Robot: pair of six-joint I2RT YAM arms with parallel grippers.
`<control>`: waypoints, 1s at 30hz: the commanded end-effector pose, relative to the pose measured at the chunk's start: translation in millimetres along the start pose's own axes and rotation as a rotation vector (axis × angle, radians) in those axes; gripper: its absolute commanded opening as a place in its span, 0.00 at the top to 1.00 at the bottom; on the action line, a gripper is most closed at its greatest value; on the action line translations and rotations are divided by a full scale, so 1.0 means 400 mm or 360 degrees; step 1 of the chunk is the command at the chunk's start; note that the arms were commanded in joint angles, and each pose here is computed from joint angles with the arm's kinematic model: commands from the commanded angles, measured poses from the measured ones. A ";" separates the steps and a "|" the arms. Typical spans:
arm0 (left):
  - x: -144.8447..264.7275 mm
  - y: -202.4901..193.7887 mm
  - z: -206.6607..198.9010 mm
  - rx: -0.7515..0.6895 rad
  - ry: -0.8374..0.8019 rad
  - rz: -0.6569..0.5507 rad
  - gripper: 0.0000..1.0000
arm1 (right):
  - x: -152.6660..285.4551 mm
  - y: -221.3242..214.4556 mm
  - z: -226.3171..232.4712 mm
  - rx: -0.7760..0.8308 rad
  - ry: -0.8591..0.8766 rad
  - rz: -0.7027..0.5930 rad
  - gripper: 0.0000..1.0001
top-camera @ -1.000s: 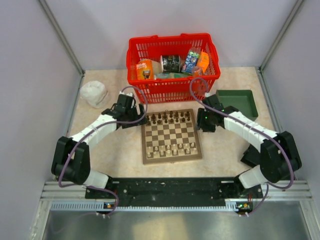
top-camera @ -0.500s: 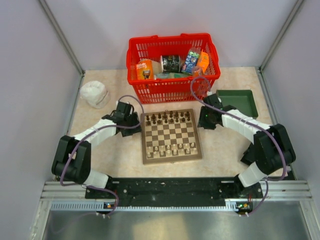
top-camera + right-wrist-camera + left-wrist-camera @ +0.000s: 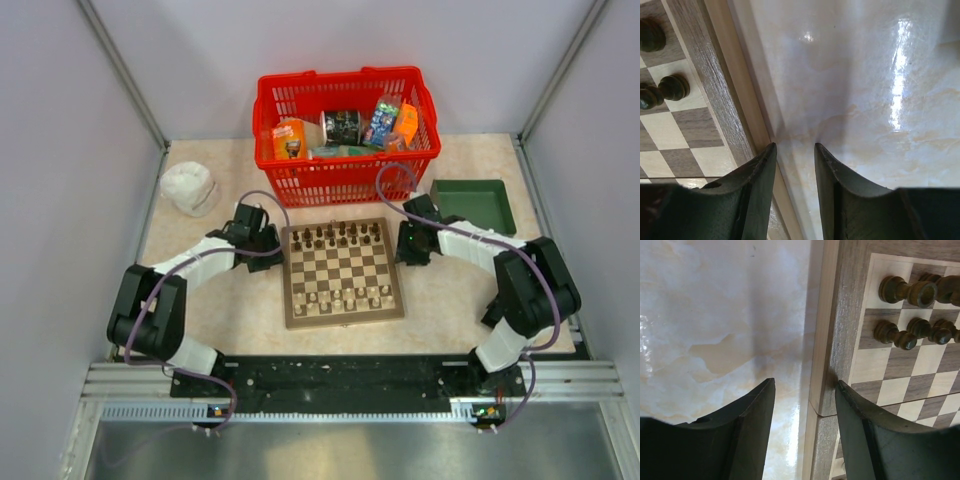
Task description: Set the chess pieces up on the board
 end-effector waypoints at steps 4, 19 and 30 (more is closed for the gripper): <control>-0.016 0.007 -0.014 -0.0005 -0.0067 0.0014 0.44 | -0.024 0.036 0.046 0.0034 0.0179 -0.0017 0.62; 0.018 0.042 -0.031 -0.0012 -0.0063 -0.0068 0.44 | 0.054 0.085 0.046 0.0013 0.0131 -0.0202 0.60; 0.118 0.075 -0.004 0.0003 0.0077 -0.0360 0.46 | 0.197 0.122 0.027 -0.0027 0.0087 -0.0492 0.58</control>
Point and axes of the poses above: each gripper's point midway between its finger pads, its own x axis back along the fingers, its own z axis along the line the jaws close on, y = z × x, the point moved 7 cm from there along x, back along the fingers, and after that the axes turned 1 degree about x, right-handed, at the moved point
